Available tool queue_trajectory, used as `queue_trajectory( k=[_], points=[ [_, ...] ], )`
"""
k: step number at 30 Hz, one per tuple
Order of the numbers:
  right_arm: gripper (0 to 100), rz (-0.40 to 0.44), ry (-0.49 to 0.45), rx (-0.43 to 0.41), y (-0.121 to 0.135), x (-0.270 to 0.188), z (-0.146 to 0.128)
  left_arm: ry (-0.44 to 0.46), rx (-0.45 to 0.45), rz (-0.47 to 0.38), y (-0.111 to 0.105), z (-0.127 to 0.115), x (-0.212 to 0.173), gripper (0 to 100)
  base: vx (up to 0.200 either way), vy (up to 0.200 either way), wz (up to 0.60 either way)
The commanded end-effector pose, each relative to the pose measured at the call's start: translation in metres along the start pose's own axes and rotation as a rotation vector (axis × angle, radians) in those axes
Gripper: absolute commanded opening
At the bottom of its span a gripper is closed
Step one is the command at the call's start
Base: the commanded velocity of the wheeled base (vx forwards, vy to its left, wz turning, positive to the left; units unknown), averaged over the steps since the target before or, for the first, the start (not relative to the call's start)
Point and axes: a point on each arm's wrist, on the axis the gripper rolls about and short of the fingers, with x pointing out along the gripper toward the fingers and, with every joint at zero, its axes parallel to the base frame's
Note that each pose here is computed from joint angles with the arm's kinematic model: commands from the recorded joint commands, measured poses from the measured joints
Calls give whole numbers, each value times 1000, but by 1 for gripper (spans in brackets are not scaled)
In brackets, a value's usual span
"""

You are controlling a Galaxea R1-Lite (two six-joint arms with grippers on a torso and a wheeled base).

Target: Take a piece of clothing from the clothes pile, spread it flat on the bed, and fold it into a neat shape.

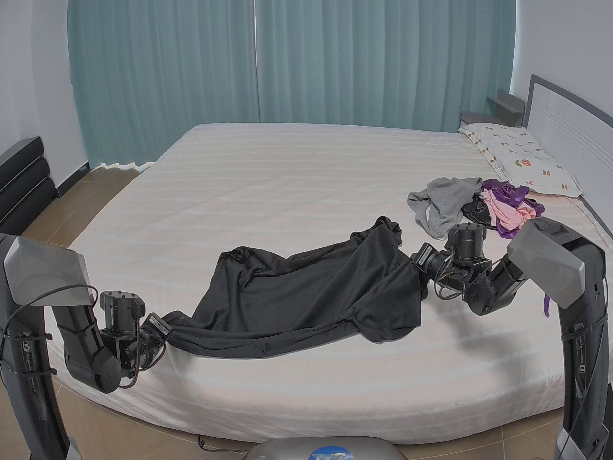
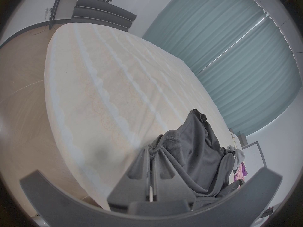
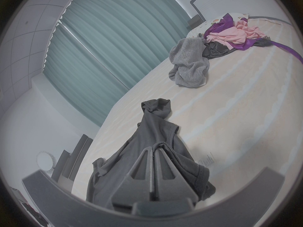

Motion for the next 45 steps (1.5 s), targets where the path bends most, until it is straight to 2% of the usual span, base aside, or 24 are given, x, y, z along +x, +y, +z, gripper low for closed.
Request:
queue_trajectory(
  k=[1, 2, 3, 7, 11, 14, 15, 16, 18, 19, 27, 32, 43, 44, 45],
  points=[
    [0, -32, 17, -7, -12, 18, -19, 17, 3, 22, 5, -5, 7, 0, 0, 0, 0],
    [0, -33, 18, -5, -13, 18, -19, 17, 3, 22, 5, -5, 7, 0, 0, 0, 0],
    [100, -31, 20, -6, -12, 18, -20, 17, 3, 22, 5, -5, 7, 0, 0, 0, 0],
    [100, -13, -16, 1, -9, 15, -11, 19, 5, 23, 5, -6, 6, 0, 0, 0, 0],
    [100, 9, -42, 11, -7, -7, 9, 20, 5, 22, 5, -6, 6, 0, 0, 0, 0],
    [100, 71, 35, 11, -4, -33, 16, 21, 6, 23, 5, -6, 6, 0, 0, 0, 0],
    [100, 71, 35, 11, -4, -33, 16, 21, 6, 23, 5, -6, 6, 0, 0, 0, 0],
    [100, 99, 84, 7, -4, -48, 18, 20, 6, 22, 5, -6, 6, 0, 0, 0, 0],
    [100, 101, 89, 6, -5, -49, 17, 21, 6, 23, 5, -6, 6, 0, 0, 0, 0],
    [100, 115, 140, -8, -7, -62, 15, 22, 6, 22, 5, -6, 6, 0, 0, 0, 0],
    [100, 74, 310, -36, -29, -66, -29, 23, 6, 24, 6, -6, 6, 0, 0, 0, 0],
    [100, 56, 343, -70, -39, -61, -42, 23, 6, 24, 6, -6, 7, 0, 0, 0, 0],
    [100, 77, 380, -95, -34, -52, -56, 22, 6, 22, 5, -6, 7, 0, 0, 0, 0],
    [0, 77, 380, -95, -34, -52, -56, 22, 6, 22, 5, -6, 7, 0, 0, 0, 0],
    [0, 67, 392, -100, -37, -52, -60, 22, 6, 22, 5, -6, 7, 0, 0, 0, 0]
  ],
)
